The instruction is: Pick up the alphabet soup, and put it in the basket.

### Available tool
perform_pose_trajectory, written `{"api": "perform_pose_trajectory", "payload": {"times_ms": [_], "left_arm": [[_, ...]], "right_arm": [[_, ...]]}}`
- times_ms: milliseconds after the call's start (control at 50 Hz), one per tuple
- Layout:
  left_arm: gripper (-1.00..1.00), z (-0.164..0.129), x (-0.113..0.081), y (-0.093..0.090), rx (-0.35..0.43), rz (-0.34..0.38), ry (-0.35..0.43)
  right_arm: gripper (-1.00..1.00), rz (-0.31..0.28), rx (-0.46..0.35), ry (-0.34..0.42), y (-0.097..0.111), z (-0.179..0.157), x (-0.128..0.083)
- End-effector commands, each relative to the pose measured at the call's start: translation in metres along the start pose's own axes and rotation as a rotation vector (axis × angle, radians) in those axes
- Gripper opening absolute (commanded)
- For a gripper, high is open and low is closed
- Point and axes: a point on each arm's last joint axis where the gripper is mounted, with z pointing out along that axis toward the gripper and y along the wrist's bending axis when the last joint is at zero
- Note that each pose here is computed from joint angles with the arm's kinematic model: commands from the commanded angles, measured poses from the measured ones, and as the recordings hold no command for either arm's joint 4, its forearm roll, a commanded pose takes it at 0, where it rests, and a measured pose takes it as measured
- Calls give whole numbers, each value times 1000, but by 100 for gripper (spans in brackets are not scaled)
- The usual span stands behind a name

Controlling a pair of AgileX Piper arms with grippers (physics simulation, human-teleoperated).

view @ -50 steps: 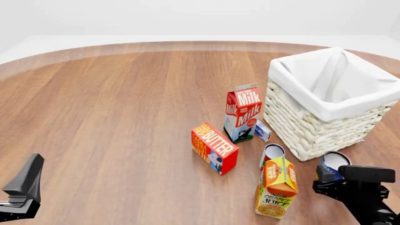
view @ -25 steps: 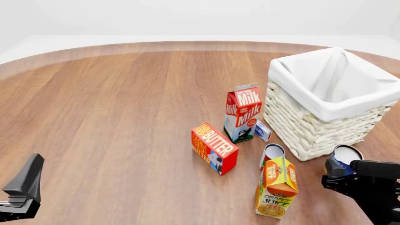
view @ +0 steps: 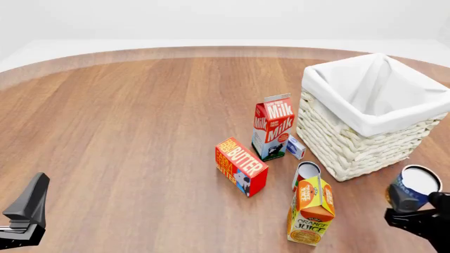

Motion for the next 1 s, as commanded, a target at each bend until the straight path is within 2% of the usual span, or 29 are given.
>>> {"api": "perform_pose_trajectory", "payload": {"times_ms": [20, 700, 1000], "left_arm": [[100, 0, 0, 0, 0, 0, 0], [100, 0, 0, 0, 0, 0, 0], [100, 0, 0, 0, 0, 0, 0]], "right_arm": [[-100, 1, 4, -41, 0, -12, -1], [-100, -57, 3, -180, 0, -25, -11], [-100, -88, -6, -232, 1, -26, -32]]}}
